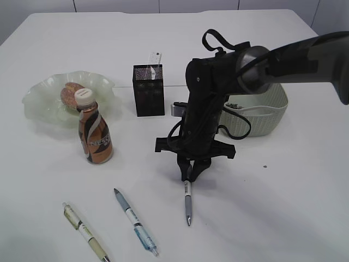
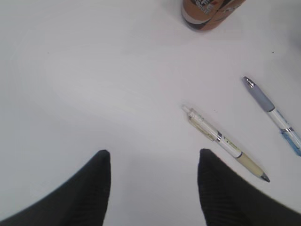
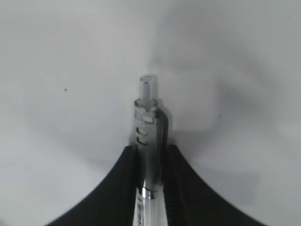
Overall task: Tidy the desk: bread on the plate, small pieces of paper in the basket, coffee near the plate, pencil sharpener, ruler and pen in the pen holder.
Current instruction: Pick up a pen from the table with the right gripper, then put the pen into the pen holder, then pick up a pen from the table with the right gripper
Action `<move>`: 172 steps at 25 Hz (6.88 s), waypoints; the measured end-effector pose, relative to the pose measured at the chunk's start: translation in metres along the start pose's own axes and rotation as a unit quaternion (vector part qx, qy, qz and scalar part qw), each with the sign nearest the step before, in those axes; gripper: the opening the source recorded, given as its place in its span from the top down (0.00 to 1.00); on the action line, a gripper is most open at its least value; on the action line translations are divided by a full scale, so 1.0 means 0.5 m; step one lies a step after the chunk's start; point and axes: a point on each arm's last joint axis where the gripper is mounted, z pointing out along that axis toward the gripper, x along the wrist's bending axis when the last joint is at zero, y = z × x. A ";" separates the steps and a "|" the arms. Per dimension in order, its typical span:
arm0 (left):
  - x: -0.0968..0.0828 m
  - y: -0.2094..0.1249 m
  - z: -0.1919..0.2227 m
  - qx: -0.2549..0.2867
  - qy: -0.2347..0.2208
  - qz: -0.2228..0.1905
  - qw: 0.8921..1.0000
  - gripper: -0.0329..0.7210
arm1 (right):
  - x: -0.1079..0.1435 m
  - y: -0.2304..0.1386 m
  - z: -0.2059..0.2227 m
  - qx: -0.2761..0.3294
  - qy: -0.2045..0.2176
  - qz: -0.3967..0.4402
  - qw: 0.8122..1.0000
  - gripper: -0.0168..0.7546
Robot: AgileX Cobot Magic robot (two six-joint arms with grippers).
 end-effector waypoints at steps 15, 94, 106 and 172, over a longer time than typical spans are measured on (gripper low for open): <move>0.000 0.003 0.000 -0.008 0.001 0.000 1.000 0.38 | 0.013 -0.002 -0.097 -0.061 0.024 -0.112 0.992 0.83; 0.000 0.000 0.000 -0.001 0.000 0.000 1.000 0.38 | -0.035 0.278 -0.179 -0.503 0.294 -0.091 0.807 0.83; 0.000 0.000 0.000 -0.001 0.000 0.000 1.000 0.38 | -0.027 0.273 -0.181 -0.502 0.305 -0.121 0.800 0.80; 0.001 0.000 0.000 0.001 0.001 0.001 1.000 0.38 | 0.306 -0.224 -0.135 -0.036 -0.007 -0.376 0.926 0.50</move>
